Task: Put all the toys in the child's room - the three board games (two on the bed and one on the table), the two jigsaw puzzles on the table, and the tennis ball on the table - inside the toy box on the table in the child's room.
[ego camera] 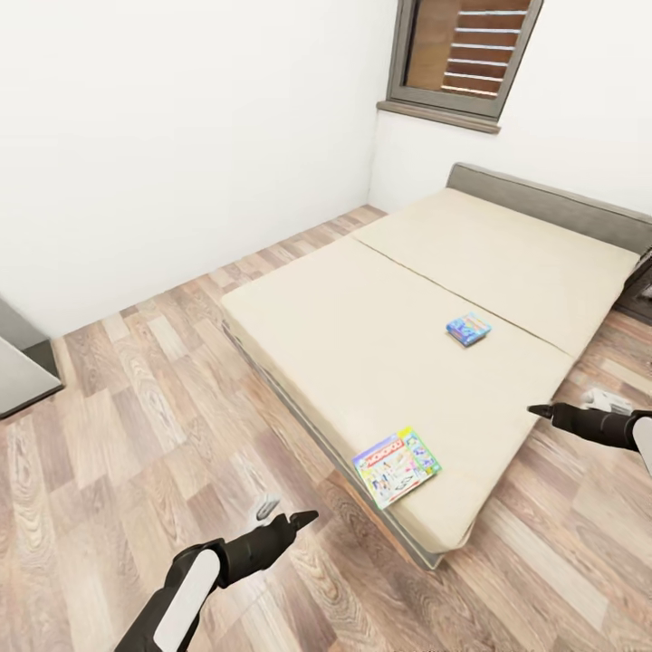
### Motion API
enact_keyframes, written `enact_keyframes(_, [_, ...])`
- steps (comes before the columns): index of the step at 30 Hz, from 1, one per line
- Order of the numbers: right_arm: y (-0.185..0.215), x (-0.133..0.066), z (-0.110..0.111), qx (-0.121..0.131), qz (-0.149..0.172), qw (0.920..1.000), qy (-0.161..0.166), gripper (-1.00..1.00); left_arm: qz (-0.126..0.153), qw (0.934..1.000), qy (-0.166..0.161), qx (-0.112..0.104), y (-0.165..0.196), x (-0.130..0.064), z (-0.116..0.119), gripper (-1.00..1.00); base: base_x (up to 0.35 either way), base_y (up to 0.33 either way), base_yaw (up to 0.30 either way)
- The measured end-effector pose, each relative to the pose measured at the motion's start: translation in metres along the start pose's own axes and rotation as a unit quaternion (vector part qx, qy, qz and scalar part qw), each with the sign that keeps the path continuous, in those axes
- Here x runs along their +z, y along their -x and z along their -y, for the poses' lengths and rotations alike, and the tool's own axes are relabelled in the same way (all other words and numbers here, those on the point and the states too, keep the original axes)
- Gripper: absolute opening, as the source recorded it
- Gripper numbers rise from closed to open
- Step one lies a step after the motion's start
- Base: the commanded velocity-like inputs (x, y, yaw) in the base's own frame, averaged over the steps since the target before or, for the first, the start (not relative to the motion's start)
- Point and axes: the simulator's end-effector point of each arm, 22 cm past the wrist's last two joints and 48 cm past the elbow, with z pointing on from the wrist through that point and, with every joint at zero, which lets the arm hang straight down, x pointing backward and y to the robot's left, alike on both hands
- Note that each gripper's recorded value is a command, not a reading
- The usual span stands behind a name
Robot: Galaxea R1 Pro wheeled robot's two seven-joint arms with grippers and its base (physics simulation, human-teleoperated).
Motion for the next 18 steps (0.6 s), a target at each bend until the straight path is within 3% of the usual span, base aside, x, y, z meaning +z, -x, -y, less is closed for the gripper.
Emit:
enact_keyframes(11, [0.006,-0.003,-0.004,-0.007,0.008,0.9999,0.002,1.0,0.006,0.9995,-0.015,0.027,0.012,0.003,0.022,1.0,0.0,0.0,-0.047])
enact_keyframes(18, [0.007,-0.004,-0.004,-0.008,0.01,0.9999,0.002,1.0,0.024,0.9976,-0.026,0.06,0.054,0.004,0.048,1.0,0.0,0.0,-0.007])
